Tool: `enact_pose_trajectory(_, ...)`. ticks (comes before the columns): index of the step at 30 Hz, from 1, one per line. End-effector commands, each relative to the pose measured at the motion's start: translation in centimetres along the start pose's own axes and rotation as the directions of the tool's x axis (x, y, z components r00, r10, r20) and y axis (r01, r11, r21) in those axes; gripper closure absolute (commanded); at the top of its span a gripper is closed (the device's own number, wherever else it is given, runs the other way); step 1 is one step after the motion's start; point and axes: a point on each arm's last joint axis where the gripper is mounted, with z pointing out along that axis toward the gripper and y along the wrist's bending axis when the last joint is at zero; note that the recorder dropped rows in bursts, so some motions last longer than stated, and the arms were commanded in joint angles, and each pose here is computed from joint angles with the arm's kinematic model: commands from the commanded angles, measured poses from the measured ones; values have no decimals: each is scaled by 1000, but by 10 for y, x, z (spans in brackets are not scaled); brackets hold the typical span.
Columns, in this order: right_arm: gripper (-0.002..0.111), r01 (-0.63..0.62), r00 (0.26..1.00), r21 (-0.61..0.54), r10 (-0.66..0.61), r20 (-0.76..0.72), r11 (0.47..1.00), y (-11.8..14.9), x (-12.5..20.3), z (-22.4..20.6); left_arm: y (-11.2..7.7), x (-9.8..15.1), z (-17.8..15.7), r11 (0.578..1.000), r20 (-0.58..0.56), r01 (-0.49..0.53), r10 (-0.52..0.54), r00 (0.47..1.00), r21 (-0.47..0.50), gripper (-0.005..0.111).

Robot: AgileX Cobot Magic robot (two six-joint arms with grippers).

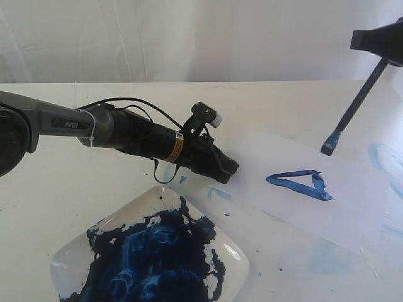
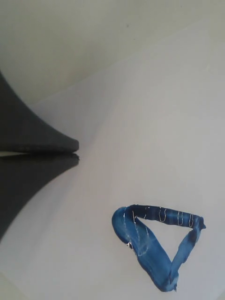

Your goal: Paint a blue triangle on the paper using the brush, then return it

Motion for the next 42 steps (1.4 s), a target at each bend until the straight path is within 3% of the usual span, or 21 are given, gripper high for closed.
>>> enact_pose_trajectory(1, 108, 100, 988, 2, -99, -119, 995, -1, -16, 4, 3, 1, -1, 1000, -10, -11, 11, 1000, -17, 107)
enact_pose_trajectory(5, 108, 165, 969, -51, -172, -176, 985, 4, -28, 9, 3, 1, -1, 1000, -10, -11, 11, 1000, -17, 107)
enact_pose_trajectory(12, 108, 164, 941, -253, -228, -250, 954, 12, -42, 23, 2, 1, -1, 1000, -10, -11, 11, 1000, -11, 107)
enact_pose_trajectory(20, 108, 110, 936, -246, -184, -300, 963, -11, -39, 39, 1, 1, -1, 1000, -9, -11, 11, 1000, -3, 107)
enact_pose_trajectory(32, 108, 103, 921, -291, -202, -334, 951, -15, -25, 64, 1, -2, -3, 1000, -2, -15, 15, 1000, 2, 107)
enact_pose_trajectory(38, 108, 123, 956, -254, -183, -229, 959, -13, -44, 46, 6, -43, -39, 998, 95, -39, 43, 995, -45, 107)
enact_pose_trajectory(42, 108, 127, 968, -251, -176, -181, 960, -10, -56, 25, 10, -80, -88, 995, 200, 46, -27, 979, -92, 107)
